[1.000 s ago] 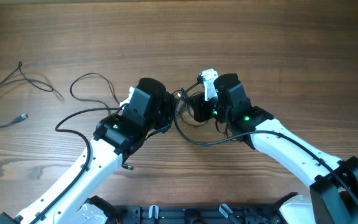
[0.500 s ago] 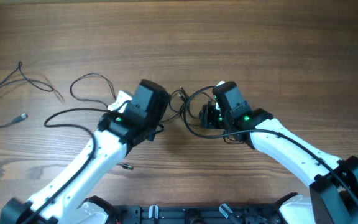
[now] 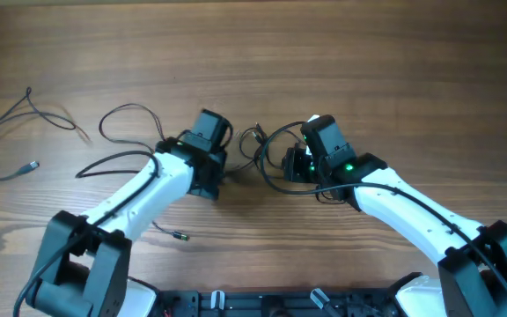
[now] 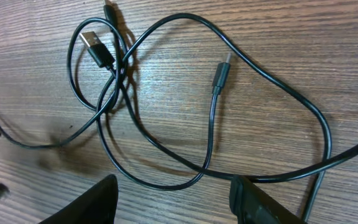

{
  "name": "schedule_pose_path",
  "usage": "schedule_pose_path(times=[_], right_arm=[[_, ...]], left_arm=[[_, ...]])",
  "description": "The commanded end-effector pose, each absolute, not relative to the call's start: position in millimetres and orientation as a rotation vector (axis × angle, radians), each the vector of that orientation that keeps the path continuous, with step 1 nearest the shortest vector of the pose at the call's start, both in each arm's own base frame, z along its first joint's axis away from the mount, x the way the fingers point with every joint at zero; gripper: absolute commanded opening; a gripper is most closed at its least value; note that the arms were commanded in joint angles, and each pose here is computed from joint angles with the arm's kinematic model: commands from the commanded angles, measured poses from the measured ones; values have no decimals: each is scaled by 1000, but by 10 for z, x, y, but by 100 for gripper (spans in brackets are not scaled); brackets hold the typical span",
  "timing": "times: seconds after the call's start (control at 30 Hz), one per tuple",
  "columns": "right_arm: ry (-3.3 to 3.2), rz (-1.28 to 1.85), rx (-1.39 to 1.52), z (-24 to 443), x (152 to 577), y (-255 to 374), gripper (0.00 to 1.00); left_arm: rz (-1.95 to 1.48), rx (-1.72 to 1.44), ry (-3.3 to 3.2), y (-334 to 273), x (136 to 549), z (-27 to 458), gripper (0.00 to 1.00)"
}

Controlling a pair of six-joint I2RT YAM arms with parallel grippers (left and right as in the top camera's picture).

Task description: Untangle cables

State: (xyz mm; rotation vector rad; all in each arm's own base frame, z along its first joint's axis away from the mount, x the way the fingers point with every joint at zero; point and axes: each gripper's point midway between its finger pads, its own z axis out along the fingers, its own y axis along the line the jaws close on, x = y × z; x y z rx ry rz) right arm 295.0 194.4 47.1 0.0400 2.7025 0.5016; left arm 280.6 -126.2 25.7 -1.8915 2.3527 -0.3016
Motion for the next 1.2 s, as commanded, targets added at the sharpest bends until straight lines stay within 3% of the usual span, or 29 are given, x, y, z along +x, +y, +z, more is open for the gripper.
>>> schedule_pose_path(times=[0.0, 0.17, 0.3, 0.43, 0.63, 0.8, 0.97, 1.17], right_arm=[[2723, 548, 47, 456, 2919, 2002, 60], [2723, 548, 46, 456, 2917, 2004, 60], [2726, 556, 43, 457, 2910, 2013, 60], [2736, 594, 30, 462, 2878, 2056, 60], [2746, 640, 18, 475, 2843, 2107, 63], [2749, 717, -7, 509, 2804, 2196, 66], [2754, 812, -60, 554, 2731, 2317, 76], [2650, 840, -289, 658, 2713, 2572, 81]], left_arm=[[-275, -1923, 2335, -1078, 2876, 196, 57], [-194, -1966, 2372, -1025, 2818, -16, 56], [-206, -1951, 2361, -1037, 2902, -102, 45], [-199, -1927, 2369, -1035, 2938, -167, 5], [-267, -1626, 2530, -1024, 3039, 22, 4], [-524, -1409, 2499, -1127, 3176, 737, 4], [-761, -1263, 2306, -1174, 3197, 1561, 4], [-889, -1181, 2169, -1142, 3122, 2071, 4]])
